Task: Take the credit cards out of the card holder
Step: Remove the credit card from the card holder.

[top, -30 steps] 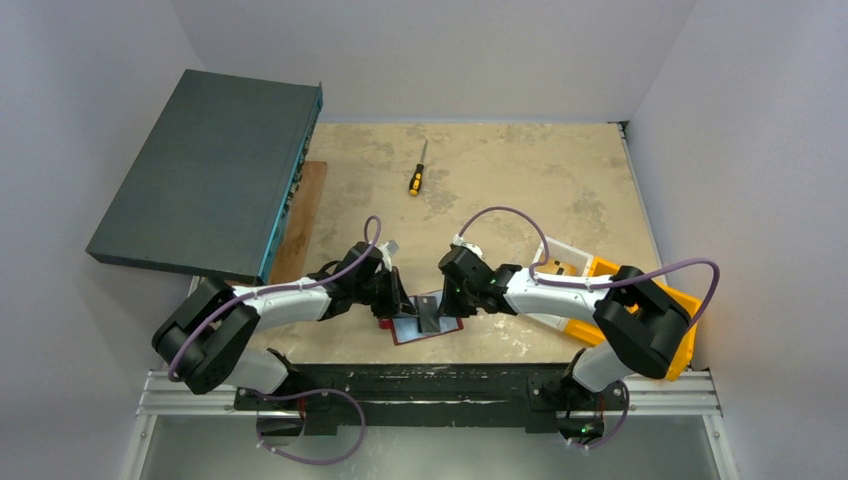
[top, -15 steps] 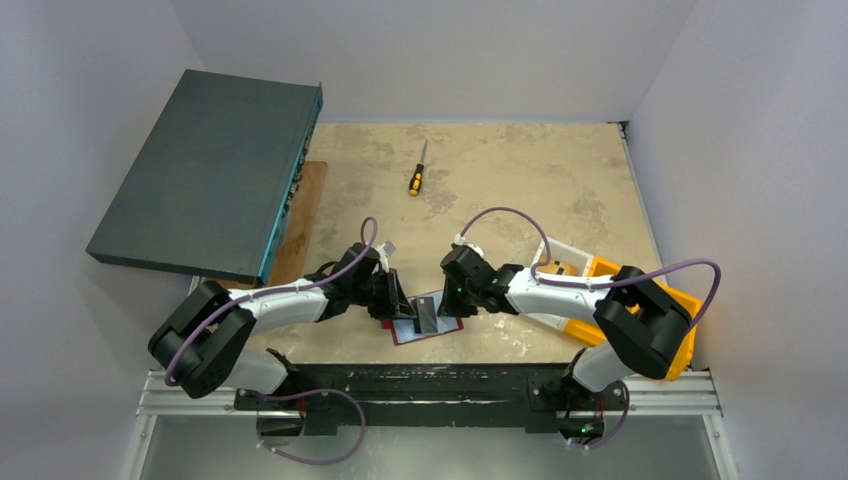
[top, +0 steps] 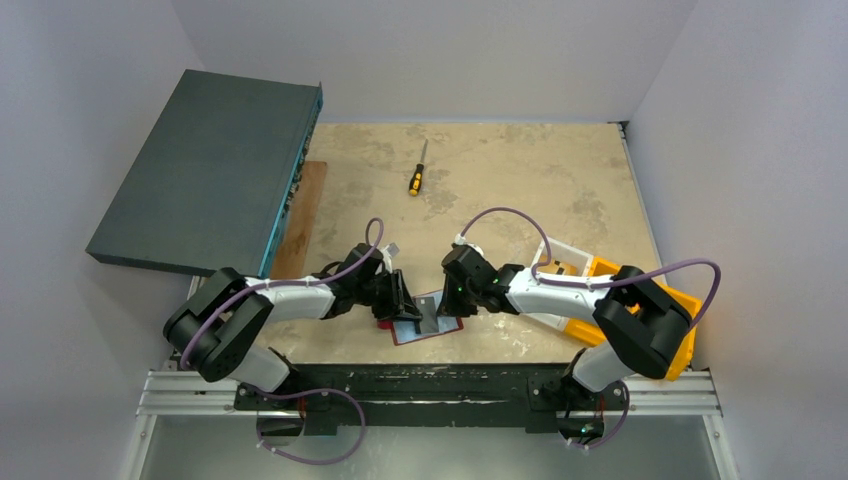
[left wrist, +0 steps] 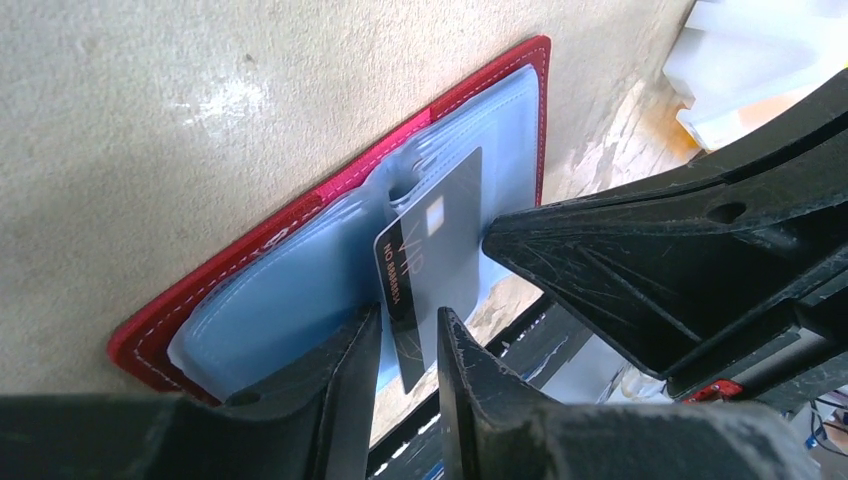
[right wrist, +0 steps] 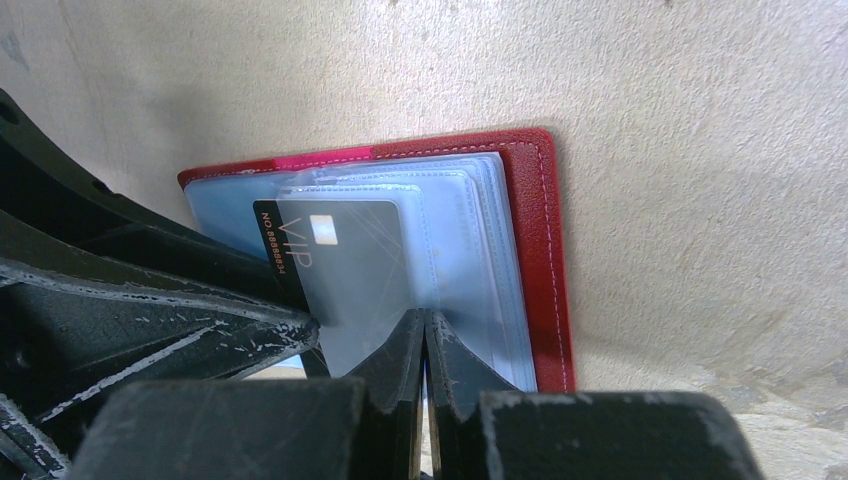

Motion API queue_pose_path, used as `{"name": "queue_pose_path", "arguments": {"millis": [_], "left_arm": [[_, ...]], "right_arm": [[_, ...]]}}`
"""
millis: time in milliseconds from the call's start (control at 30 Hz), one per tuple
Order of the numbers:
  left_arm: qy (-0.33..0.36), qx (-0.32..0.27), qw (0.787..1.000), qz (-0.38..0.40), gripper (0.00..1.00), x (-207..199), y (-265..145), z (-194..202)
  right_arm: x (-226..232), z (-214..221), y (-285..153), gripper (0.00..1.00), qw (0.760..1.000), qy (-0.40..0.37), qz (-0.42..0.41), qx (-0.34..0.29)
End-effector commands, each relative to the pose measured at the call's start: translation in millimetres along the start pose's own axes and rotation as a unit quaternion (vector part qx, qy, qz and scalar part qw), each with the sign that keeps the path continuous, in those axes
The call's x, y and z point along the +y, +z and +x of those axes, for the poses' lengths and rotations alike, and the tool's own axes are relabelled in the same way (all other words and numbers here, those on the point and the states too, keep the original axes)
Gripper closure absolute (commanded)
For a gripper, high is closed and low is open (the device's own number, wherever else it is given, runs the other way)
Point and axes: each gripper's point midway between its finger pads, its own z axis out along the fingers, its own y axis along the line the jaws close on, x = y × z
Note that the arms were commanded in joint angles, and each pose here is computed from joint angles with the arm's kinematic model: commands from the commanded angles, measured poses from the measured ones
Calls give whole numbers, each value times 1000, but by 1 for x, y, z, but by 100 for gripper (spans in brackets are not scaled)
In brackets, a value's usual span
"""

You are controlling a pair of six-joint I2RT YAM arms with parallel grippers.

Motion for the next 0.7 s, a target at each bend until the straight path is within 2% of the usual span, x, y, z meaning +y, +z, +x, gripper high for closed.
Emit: {"name": "queue_pose_path", "arguments": {"millis": [0, 267, 533, 667], "left_arm": [[0, -7, 1000, 21, 74, -7, 4, -6], [1, -11, 999, 31, 97, -16, -4, -6], [13, -15, 1000, 18, 99, -15, -17, -4], [16, -13, 1000, 9, 96, -11, -21, -2]], "right_arm": [[-54, 22, 11, 100, 995, -12, 93, 28], [-56, 22, 11, 100, 995, -12, 98, 27], [-61, 24, 11, 100, 994, -10, 106, 26], [-64, 24, 11, 100, 994, -9, 110, 26]]}}
